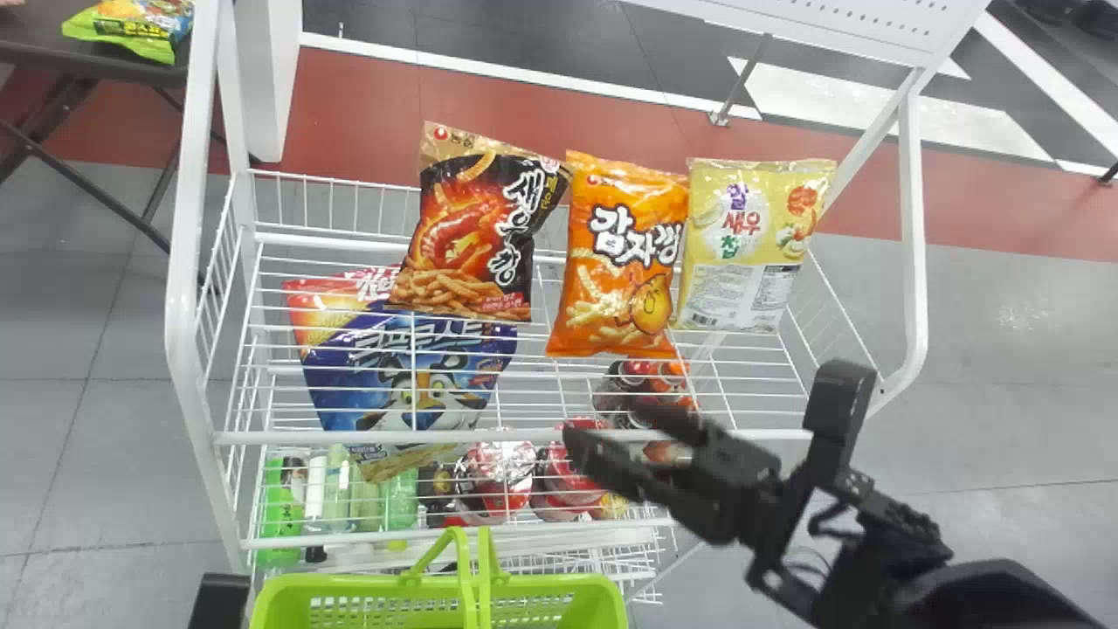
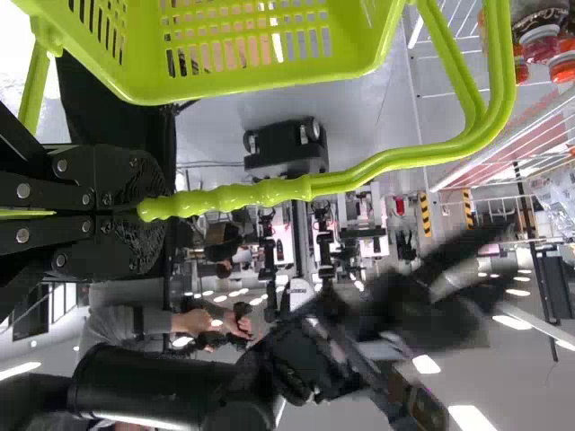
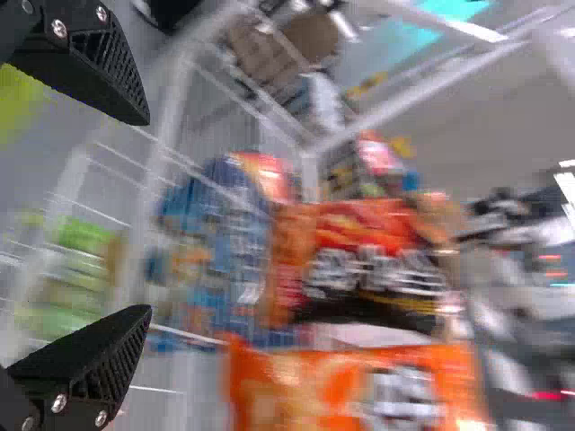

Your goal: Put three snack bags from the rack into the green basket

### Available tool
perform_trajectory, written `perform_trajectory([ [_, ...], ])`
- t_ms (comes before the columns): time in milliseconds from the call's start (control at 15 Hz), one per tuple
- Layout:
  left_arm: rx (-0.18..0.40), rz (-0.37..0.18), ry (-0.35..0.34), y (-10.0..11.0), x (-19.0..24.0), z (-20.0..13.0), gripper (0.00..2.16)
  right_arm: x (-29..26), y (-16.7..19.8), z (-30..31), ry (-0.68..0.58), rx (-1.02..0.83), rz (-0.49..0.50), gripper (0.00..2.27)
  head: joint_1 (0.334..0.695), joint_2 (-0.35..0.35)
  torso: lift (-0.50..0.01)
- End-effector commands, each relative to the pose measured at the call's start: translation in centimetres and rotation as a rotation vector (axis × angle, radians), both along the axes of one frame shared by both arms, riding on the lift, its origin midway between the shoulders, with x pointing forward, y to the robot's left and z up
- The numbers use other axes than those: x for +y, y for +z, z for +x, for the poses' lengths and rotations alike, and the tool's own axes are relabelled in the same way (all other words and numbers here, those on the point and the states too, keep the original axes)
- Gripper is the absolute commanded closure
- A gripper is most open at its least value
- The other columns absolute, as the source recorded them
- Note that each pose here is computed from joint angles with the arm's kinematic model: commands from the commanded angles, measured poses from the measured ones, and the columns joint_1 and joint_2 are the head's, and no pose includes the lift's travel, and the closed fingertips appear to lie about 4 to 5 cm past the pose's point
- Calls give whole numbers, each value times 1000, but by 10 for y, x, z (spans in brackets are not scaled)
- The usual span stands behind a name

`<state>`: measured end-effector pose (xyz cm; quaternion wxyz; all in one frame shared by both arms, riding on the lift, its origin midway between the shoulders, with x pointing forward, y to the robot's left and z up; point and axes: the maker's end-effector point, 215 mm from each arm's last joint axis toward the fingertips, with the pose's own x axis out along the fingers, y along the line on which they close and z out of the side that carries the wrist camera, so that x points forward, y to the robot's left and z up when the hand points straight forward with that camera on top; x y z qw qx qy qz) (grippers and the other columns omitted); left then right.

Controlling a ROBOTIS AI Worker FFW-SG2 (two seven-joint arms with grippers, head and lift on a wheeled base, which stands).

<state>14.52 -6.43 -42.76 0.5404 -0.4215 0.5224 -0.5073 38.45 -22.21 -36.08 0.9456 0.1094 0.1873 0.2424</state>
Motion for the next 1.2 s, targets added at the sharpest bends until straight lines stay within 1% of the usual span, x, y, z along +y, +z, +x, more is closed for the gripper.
perform_trajectory([
  [0,5,-6,-7,0,-4,-3,1463,18,25,43,-37,-206,-12,53,695,-350,0],
  [67,0,-8,-6,0,-5,-3,1463,27,27,60,-64,-276,-6,56,695,-350,0],
  [200,-1,-8,-14,0,-8,-5,1463,47,12,90,-114,-331,-10,60,695,-350,0],
  [267,5,-9,-20,0,-9,-8,1463,57,0,107,-122,-335,-40,60,695,-350,0],
  [400,15,-3,-35,0,-11,-12,1463,63,-12,125,-147,-334,-64,63,695,-350,0],
  [467,25,-1,-60,1,-14,-16,1463,54,-14,132,-186,-337,-100,66,695,-350,0],
  [533,27,1,-69,1,-16,-17,1463,55,-14,144,-200,-341,-125,70,695,-350,0],
  [667,31,1,-74,3,-16,-20,1463,63,-17,162,-230,-342,-178,76,695,-350,0],
  [800,36,2,-79,4,-16,-24,1463,64,-23,184,-228,-319,-207,97,695,-350,0],
  [867,33,3,-80,5,-17,-25,1463,66,-27,196,-198,-293,-211,117,695,-350,0],
  [933,32,2,-81,5,-17,-26,1463,70,-35,202,-170,-256,-214,130,695,-350,0],
  [1067,34,4,-84,5,-18,-27,1463,74,-37,207,-159,-233,-230,161,695,-350,0],
  [1133,33,7,-84,4,-17,-27,1463,75,-45,208,-149,-198,-232,424,695,-350,0],
])
